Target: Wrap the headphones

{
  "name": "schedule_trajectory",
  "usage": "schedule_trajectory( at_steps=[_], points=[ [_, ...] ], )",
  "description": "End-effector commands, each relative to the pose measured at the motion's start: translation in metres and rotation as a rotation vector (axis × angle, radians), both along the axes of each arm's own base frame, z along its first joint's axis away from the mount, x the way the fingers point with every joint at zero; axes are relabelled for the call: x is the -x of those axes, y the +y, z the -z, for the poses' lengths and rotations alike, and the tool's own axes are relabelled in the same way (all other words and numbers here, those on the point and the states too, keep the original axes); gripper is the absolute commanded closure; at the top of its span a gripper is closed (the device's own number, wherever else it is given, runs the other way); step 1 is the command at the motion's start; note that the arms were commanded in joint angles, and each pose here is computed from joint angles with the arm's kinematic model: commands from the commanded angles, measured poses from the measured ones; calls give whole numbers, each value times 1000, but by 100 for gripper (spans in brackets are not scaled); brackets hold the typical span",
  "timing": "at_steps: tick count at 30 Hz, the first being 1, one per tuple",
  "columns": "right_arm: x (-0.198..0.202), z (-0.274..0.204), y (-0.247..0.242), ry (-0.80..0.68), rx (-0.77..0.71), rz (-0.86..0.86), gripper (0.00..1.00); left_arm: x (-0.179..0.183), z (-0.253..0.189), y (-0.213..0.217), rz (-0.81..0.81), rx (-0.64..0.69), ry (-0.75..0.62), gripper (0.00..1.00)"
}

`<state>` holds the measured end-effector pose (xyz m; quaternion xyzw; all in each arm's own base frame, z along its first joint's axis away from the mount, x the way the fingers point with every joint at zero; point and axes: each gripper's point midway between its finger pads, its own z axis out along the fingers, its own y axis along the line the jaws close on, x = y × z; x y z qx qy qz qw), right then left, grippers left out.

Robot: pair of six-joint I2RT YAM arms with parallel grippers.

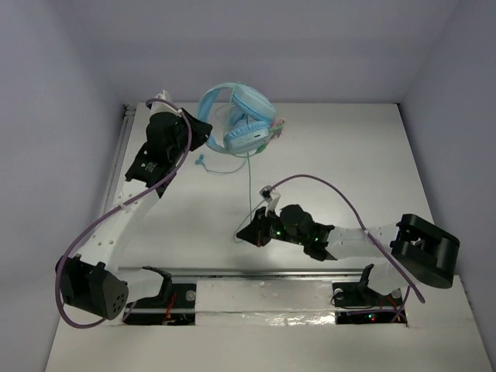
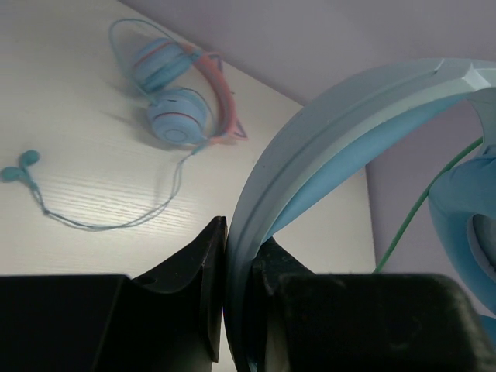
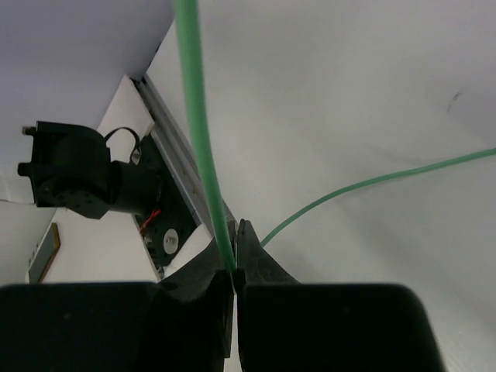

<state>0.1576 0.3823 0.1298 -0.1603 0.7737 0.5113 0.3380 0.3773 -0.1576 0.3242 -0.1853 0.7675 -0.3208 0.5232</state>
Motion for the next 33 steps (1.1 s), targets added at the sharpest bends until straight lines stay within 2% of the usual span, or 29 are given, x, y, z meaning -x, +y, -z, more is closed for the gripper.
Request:
schedule_trajectory(
  at_steps=[1, 5, 11, 14, 17, 19, 21, 23, 24, 26, 27, 29, 30, 33],
  points=[
    [15, -4, 11, 23, 29, -23, 100, -22, -45, 23, -180, 145, -174, 100],
    [30, -10, 27, 10, 27, -61, 100, -26, -19, 28, -260, 189, -144, 100],
    [58, -21, 52, 0, 24, -142, 100, -31, 13, 30, -360, 123, -104, 100],
    [67, -31, 61, -19, 28, -175, 100, -29, 32, 24, -374, 36, -77, 100],
    [76, -40, 57, -27, 66, -197, 100, -21, 53, 26, -396, -113, -43, 100],
    [77, -60, 49, -26, 72, -192, 100, -10, 72, 21, -380, -225, -3, 100],
    [80, -60, 36, -19, 134, -196, 100, 3, 90, 16, -347, -292, 47, 100],
    [79, -80, 27, -31, 139, -185, 100, 20, 103, 11, -321, -363, 71, 100],
    [82, -67, 16, -15, 218, -191, 100, 28, 112, 11, -305, -402, 95, 100],
    [79, -72, 8, -29, 270, -179, 100, 41, 122, 8, -268, -466, 119, 100],
    [78, -66, -2, -35, 330, -174, 100, 47, 128, 8, -240, -503, 138, 100],
    [68, -76, -7, -80, 352, -136, 100, 59, 137, -4, -163, -541, 169, 100],
    [60, -82, -14, -116, 395, -108, 100, 68, 141, -16, -74, -587, 179, 100],
    [49, -82, -31, -160, 505, -68, 100, 85, 148, -19, 12, -690, 218, 100]
  ],
)
